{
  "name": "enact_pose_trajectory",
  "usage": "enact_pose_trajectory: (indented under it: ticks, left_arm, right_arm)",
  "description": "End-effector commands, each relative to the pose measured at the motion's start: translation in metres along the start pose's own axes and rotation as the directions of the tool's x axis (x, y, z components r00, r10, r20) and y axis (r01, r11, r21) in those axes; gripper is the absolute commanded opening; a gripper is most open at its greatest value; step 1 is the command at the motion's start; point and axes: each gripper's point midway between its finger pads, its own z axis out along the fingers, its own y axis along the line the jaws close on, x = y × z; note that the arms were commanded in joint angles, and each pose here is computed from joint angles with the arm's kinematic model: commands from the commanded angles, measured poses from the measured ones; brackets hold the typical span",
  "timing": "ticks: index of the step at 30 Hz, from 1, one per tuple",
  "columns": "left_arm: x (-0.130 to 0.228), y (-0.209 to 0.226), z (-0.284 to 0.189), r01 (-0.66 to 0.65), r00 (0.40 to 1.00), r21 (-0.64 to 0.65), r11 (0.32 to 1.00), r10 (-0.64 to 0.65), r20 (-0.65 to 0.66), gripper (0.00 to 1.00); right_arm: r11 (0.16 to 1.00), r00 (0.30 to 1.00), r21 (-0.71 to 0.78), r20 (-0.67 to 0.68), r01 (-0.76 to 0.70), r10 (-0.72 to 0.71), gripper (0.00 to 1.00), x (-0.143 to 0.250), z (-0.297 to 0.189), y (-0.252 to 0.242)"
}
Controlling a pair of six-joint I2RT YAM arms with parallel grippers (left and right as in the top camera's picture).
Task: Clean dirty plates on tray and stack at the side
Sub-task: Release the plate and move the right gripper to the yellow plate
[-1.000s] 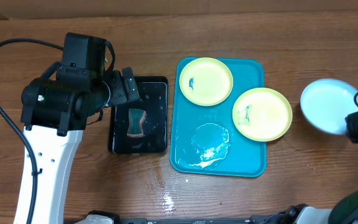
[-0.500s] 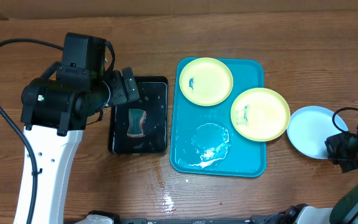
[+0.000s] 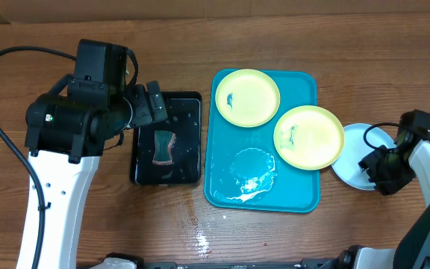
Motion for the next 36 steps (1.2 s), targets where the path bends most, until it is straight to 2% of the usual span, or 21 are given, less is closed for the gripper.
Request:
enact_pose_trajectory:
  ticks: [1, 5, 8, 12, 17, 23, 24, 25, 26, 27, 28, 33, 36]
  left_arm:
    - [-0.003, 0.002, -0.001, -0.002, 1.000, -0.013, 1.000, 0.002, 0.011, 1.00]
    - [-0.003, 0.002, -0.001, -0.002, 1.000, -0.013, 1.000, 0.002, 0.011, 1.00]
    - [-0.003, 0.002, -0.001, -0.002, 1.000, -0.013, 1.000, 0.002, 0.011, 1.00]
    - [-0.003, 0.002, -0.001, -0.002, 1.000, -0.013, 1.000, 0.002, 0.011, 1.00]
    - [-0.003, 0.002, -0.001, -0.002, 1.000, -0.013, 1.000, 0.002, 0.011, 1.00]
    - [-0.003, 0.002, -0.001, -0.002, 1.000, -0.013, 1.000, 0.002, 0.011, 1.00]
    - [-0.003, 0.002, -0.001, -0.002, 1.000, -0.013, 1.000, 0.003, 0.010, 1.00]
    - [-0.002, 0.002, -0.001, -0.003, 1.000, -0.013, 1.000, 0.003, 0.010, 1.00]
    - [-0.003, 0.002, -0.001, -0.002, 1.000, -0.013, 1.000, 0.002, 0.011, 1.00]
    - [-0.003, 0.002, -0.001, -0.002, 1.000, -0.013, 1.000, 0.003, 0.010, 1.00]
    - [-0.003, 0.002, -0.001, -0.002, 1.000, -0.013, 1.000, 0.002, 0.011, 1.00]
    - [-0.003, 0.002, -0.001, -0.002, 1.000, -0.013, 1.000, 0.003, 0.010, 1.00]
    - [-0.003, 0.002, -0.001, -0.003, 1.000, -0.013, 1.000, 0.003, 0.010, 1.00]
  right_arm:
    - [0.987, 0.990, -0.107, 0.083, 0.123, -0.114, 0.55, -0.012, -0.027, 0.032]
    - [0.898, 0.934, -0.258, 0.097, 0.357, -0.344, 0.56, 0.005, -0.034, 0.071]
    - [0.882, 0.919, -0.260, 0.131, 0.393, -0.372, 0.65, 0.005, -0.031, 0.080]
    - [0.858, 0.900, -0.276, 0.185, 0.432, -0.394, 0.65, 0.001, -0.031, 0.095]
    - [0.842, 0.886, -0.279, 0.198, 0.462, -0.420, 0.50, 0.002, -0.024, 0.108]
    - [0.856, 0.887, -0.231, 0.133, 0.462, -0.443, 0.44, 0.007, 0.003, 0.107]
    - [0.860, 0.888, -0.219, 0.129, 0.461, -0.442, 0.38, 0.006, 0.006, 0.106]
    - [0.864, 0.889, -0.209, 0.124, 0.458, -0.441, 0.27, 0.005, 0.009, 0.104]
    - [0.877, 0.901, -0.208, 0.107, 0.433, -0.420, 0.12, 0.007, 0.009, 0.102]
    - [0.881, 0.907, -0.213, 0.099, 0.422, -0.410, 0.06, 0.009, 0.007, 0.101]
    - [0.879, 0.906, -0.219, 0.097, 0.423, -0.411, 0.04, 0.011, 0.005, 0.102]
    - [0.867, 0.900, -0.243, 0.105, 0.436, -0.423, 0.04, 0.022, -0.016, 0.101]
    - [0.823, 0.873, -0.300, 0.090, 0.482, -0.479, 0.04, 0.049, -0.037, 0.105]
